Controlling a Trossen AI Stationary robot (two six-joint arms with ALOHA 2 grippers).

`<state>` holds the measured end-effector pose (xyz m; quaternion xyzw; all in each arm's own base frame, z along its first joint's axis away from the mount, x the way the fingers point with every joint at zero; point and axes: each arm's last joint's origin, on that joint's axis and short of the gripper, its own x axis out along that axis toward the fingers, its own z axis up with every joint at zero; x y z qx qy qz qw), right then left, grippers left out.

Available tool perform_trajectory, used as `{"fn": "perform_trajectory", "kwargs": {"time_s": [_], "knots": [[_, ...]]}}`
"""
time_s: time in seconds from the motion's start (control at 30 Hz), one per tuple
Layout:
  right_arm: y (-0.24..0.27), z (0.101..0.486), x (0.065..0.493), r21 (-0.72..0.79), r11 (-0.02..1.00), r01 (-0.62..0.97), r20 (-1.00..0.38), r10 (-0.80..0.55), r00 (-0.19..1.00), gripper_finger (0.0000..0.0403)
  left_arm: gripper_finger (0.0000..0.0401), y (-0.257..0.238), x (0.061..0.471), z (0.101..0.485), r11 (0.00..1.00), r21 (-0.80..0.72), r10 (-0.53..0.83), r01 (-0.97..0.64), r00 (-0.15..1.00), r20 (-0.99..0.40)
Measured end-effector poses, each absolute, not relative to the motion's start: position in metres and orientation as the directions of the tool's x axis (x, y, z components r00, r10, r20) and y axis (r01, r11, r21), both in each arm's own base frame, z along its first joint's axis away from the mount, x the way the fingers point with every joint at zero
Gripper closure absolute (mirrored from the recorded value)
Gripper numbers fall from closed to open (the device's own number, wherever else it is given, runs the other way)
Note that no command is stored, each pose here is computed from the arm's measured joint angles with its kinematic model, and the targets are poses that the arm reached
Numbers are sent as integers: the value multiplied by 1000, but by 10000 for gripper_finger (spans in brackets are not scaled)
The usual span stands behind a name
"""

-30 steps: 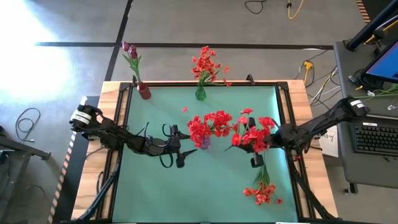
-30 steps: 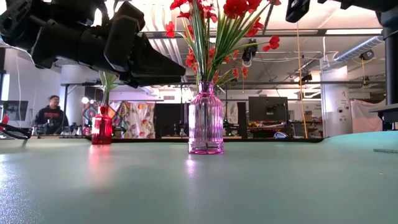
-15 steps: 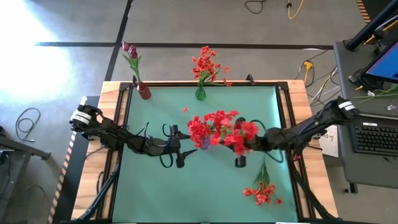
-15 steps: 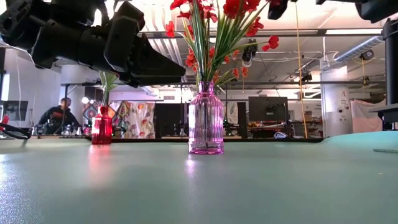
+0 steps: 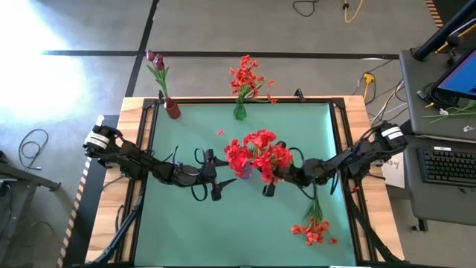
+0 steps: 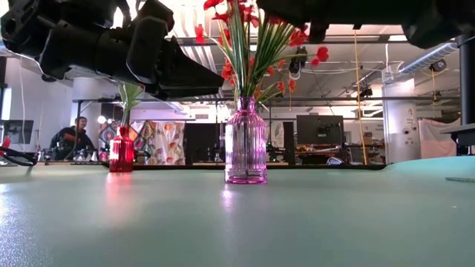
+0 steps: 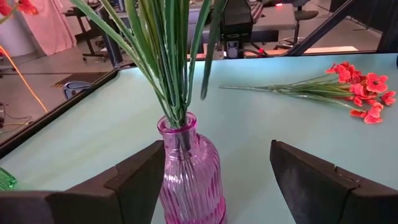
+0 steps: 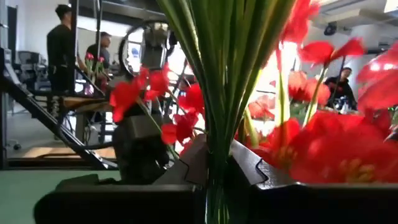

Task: Sort flowers into vase by color
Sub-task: Put the orange flowers into the purple vase

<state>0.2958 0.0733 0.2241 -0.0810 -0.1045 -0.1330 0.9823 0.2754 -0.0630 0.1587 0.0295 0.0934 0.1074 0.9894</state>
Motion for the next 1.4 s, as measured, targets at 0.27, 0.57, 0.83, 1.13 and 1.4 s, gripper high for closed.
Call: {"fn": "perform_trajectory", "kwargs": {"time_s": [0.27, 0.57, 0.83, 1.13, 1.4], "knots": [[71, 213, 307, -159, 930, 332, 193, -300, 934, 380, 126, -62, 278, 150, 974, 93, 223, -208, 953, -205], [71, 204, 313, -172, 919, 356, 160, -330, 930, 380, 126, -63, 281, 146, 974, 74, 222, -213, 960, -169], [71, 201, 313, -150, 924, 352, 139, -332, 933, 380, 126, -63, 281, 146, 974, 73, 223, -213, 960, -168], [70, 200, 312, -91, 917, 389, 116, -378, 918, 337, 126, -63, 281, 146, 974, 74, 223, -213, 960, -169], [71, 201, 310, -63, 918, 392, 58, -389, 919, 276, 126, -63, 281, 146, 974, 75, 223, -213, 959, -173]]}}
